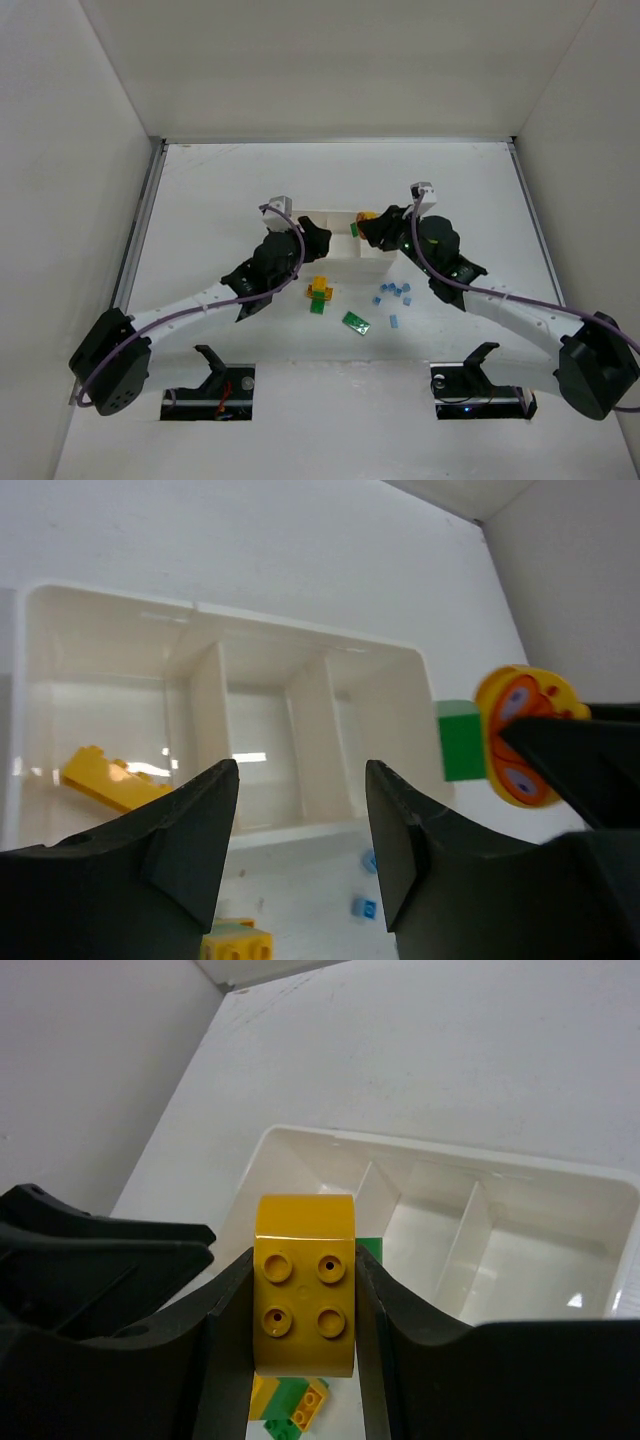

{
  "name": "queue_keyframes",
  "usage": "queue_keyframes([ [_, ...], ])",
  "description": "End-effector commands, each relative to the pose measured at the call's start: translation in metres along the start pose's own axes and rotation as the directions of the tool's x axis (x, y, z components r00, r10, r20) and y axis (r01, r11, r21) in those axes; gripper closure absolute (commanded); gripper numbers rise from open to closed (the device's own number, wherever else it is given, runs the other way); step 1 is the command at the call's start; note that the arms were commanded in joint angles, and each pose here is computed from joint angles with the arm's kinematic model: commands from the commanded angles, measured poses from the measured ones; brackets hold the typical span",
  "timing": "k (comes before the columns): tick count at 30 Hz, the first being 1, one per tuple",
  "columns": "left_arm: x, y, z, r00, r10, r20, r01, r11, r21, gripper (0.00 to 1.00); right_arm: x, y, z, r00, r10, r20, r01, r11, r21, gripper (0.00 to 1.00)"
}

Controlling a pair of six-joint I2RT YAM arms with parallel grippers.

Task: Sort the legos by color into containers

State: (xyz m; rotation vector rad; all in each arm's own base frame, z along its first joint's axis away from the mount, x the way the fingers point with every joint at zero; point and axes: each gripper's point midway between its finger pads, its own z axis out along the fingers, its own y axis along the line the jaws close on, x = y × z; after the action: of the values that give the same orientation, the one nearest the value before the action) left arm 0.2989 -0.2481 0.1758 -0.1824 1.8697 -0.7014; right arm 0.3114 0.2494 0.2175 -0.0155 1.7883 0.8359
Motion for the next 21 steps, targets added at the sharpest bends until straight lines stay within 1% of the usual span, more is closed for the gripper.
queue_keyframes([
  [1, -0.011, -0.042, -0.016, 0.997, -0.067, 0.021, 0.065, 0.991, 0.114, 0.5, -0.014, 0.026, -0.001, 0.996, 0.08, 0.048, -0.074, 0.991, -0.116, 0.69],
  [5, -0.009, -0.065, -0.028, 0.986, -0.169, -0.006, 0.168, 0.969, 0.18, 0.48, -0.014, 0.036, 0.0, 0.988, 0.151, 0.024, -0.144, 0.973, -0.182, 0.7],
  [8, -0.019, -0.075, -0.036, 0.958, -0.287, 0.008, 0.277, 0.932, 0.235, 0.44, -0.017, 0.042, 0.002, 0.978, 0.208, 0.009, -0.202, 0.956, -0.211, 0.7],
  [10, -0.029, -0.078, -0.039, 0.936, -0.351, 0.03, 0.33, 0.903, 0.275, 0.42, -0.023, 0.049, 0.004, 0.963, 0.27, 0.0, -0.262, 0.937, -0.233, 0.7],
  [13, -0.043, -0.077, -0.043, 0.907, -0.418, 0.057, 0.382, 0.871, 0.31, 0.38, -0.031, 0.057, 0.005, 0.933, 0.358, -0.015, -0.349, 0.898, -0.269, 0.69],
  [16, -0.05, -0.075, -0.043, 0.886, -0.459, 0.064, 0.416, 0.849, 0.326, 0.34, -0.039, 0.064, 0.007, 0.894, 0.447, -0.028, -0.433, 0.847, -0.309, 0.69],
  [21, -0.054, -0.071, -0.046, 0.863, -0.502, 0.061, 0.456, 0.825, 0.334, 0.29, -0.048, 0.073, 0.009, 0.808, 0.584, -0.08, -0.567, 0.733, -0.375, 0.69],
])
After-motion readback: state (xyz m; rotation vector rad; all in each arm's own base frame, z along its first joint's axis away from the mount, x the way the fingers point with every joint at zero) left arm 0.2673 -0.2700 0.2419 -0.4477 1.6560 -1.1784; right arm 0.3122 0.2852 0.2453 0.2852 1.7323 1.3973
